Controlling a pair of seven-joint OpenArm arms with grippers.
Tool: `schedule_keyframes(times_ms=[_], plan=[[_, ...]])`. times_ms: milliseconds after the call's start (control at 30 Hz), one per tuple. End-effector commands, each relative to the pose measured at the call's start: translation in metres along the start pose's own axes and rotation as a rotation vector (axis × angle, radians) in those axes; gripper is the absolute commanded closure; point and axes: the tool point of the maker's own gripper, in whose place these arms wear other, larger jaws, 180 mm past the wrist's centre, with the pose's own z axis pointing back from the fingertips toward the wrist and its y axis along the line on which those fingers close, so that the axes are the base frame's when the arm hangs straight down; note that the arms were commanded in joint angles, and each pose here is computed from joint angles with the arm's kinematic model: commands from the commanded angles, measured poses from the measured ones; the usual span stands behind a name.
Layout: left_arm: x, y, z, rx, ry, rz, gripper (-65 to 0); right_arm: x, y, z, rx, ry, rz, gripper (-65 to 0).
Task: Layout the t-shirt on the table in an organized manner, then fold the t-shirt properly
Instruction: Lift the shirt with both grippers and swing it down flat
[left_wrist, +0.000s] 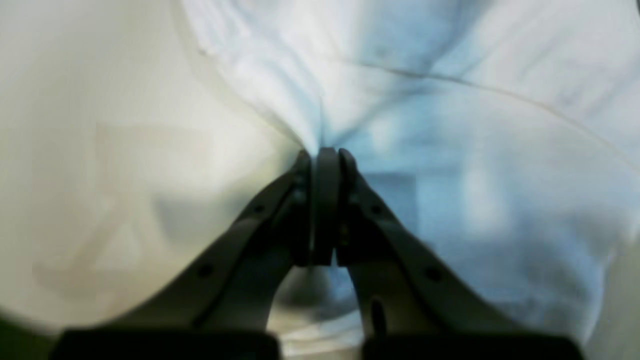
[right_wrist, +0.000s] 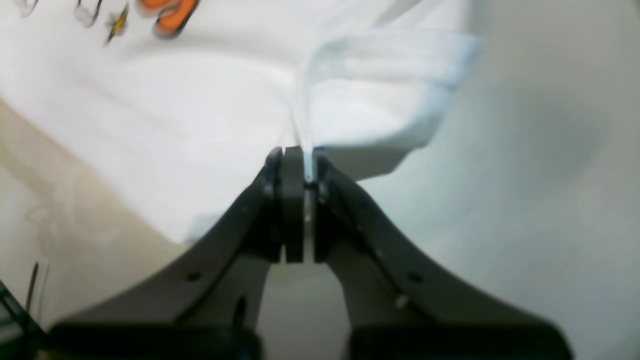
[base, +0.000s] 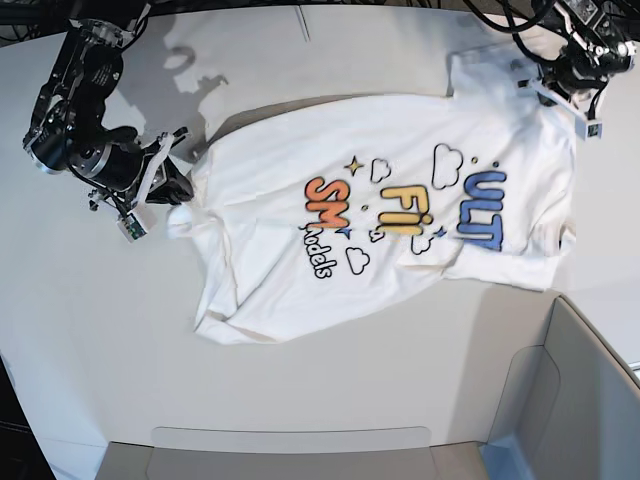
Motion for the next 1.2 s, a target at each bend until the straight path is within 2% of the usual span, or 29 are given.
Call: schedule_keyframes(times_ms=[0, 100, 200, 333, 433, 500, 600, 700, 900, 1167], plan=[[0.007, 0.018, 0.011, 0.066, -0.026, 0.003, 0.0, 0.013, 0.005, 0.004, 0.002, -0.049, 0.024, 0.0], [0.004, 0.046, 0.027, 0.168, -0.04, 0.037, 0.0, 0.013, 0.009, 0.009, -0.005, -0.053, 0.038, 0.0], [0.004, 0.055, 0.034, 0.215, -0.038, 0.036, 0.0, 0.011, 0.014, 0.012, -0.006, -0.061, 0.044, 0.0], [0.006, 0.058, 0.038, 0.233, -0.04, 0.032, 0.0, 0.017, 0.025, 0.016, 0.01, -0.147, 0.028, 0.0], [0.023, 0.06, 0.056, 0.275, -0.103, 0.005, 0.0, 0.022, 0.036, 0.018, 0.028, -0.21, 0.008, 0.0], [0.024, 0.069, 0.068, 0.313, -0.132, 0.025, 0.0, 0.024, 0.038, 0.019, 0.029, -0.259, -0.01, 0.0], [0.044, 0.065, 0.065, 0.293, -0.183, 0.057, 0.0, 0.032, 0.037, 0.02, 0.01, -0.322, -0.01, 0.0], [0.062, 0.055, 0.063, 0.268, -0.212, 0.058, 0.0, 0.041, 0.024, 0.019, -0.041, -0.314, 0.029, 0.0], [0.134, 0.011, 0.061, 0.182, -0.292, -0.097, 0.0, 0.072, -0.017, 0.014, -0.162, -0.254, 0.098, 0.0], [0.235, -0.049, 0.087, 0.075, -0.513, -0.196, 0.0, 0.132, -0.072, 0.014, -0.28, -0.246, 0.125, 0.0]])
